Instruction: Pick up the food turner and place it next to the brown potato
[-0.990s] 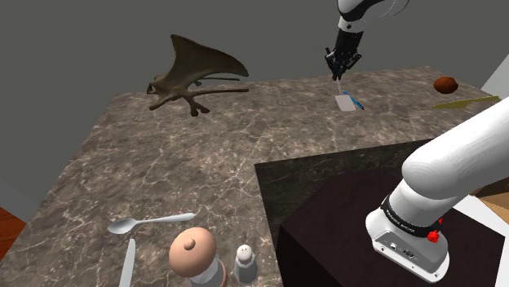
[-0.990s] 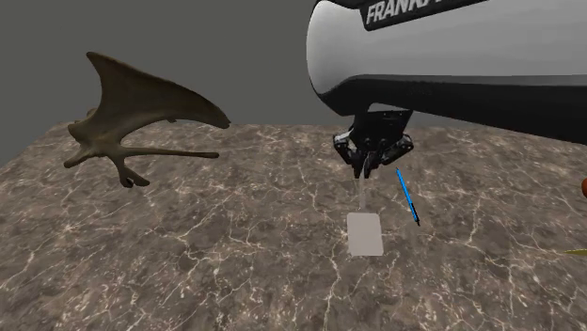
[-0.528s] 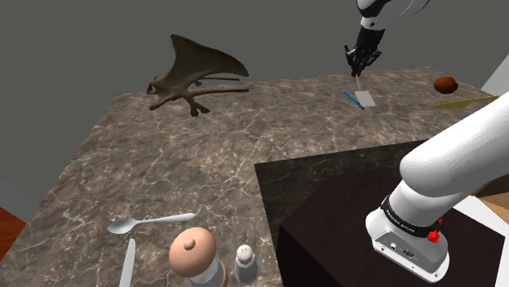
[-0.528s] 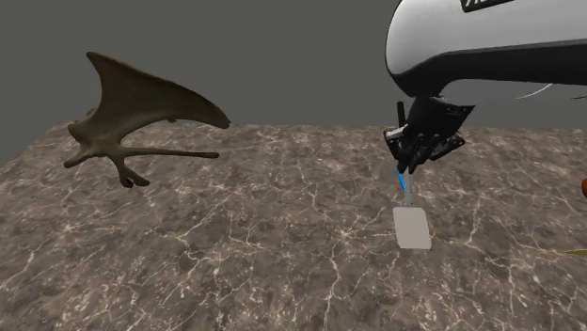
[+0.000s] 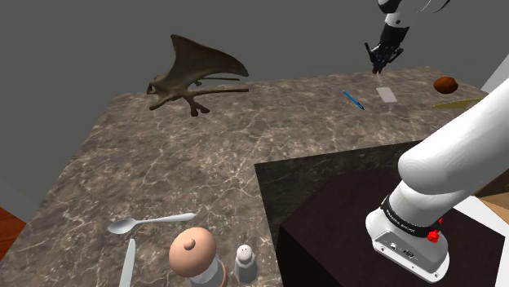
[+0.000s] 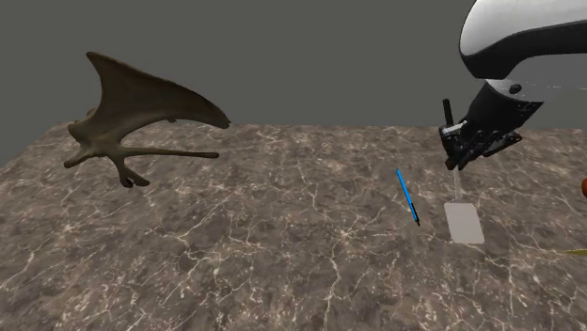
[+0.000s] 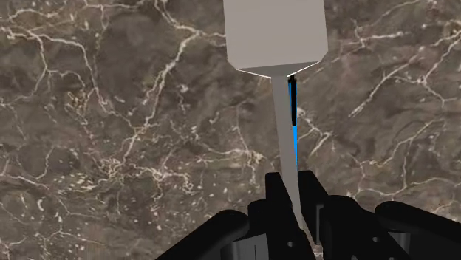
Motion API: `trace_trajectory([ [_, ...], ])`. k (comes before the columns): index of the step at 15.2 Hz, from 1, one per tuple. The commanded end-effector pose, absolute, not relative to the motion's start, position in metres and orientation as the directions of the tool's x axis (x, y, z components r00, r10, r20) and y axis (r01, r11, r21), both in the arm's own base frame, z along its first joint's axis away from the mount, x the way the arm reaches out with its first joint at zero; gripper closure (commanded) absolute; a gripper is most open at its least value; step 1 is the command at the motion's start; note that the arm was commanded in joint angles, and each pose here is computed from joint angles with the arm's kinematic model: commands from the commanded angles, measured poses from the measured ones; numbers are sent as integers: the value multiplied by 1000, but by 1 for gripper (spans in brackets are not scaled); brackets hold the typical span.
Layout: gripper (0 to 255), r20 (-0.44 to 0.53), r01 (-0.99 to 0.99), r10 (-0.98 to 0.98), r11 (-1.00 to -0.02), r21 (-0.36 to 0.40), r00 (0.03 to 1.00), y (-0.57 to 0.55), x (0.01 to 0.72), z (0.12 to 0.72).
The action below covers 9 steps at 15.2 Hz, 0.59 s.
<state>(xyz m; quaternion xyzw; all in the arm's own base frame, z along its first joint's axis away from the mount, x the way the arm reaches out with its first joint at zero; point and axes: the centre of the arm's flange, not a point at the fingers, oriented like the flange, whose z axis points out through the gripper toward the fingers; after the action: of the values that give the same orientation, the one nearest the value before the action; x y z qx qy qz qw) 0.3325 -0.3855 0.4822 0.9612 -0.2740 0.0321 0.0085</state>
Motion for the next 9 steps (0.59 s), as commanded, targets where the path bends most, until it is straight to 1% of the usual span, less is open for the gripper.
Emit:
trace_trajectory([
  [1, 255, 66, -526, -525, -851, 0, 849, -411, 319, 482],
  [9, 255, 66, -526, -525, -851, 0, 849, -507, 276, 482],
])
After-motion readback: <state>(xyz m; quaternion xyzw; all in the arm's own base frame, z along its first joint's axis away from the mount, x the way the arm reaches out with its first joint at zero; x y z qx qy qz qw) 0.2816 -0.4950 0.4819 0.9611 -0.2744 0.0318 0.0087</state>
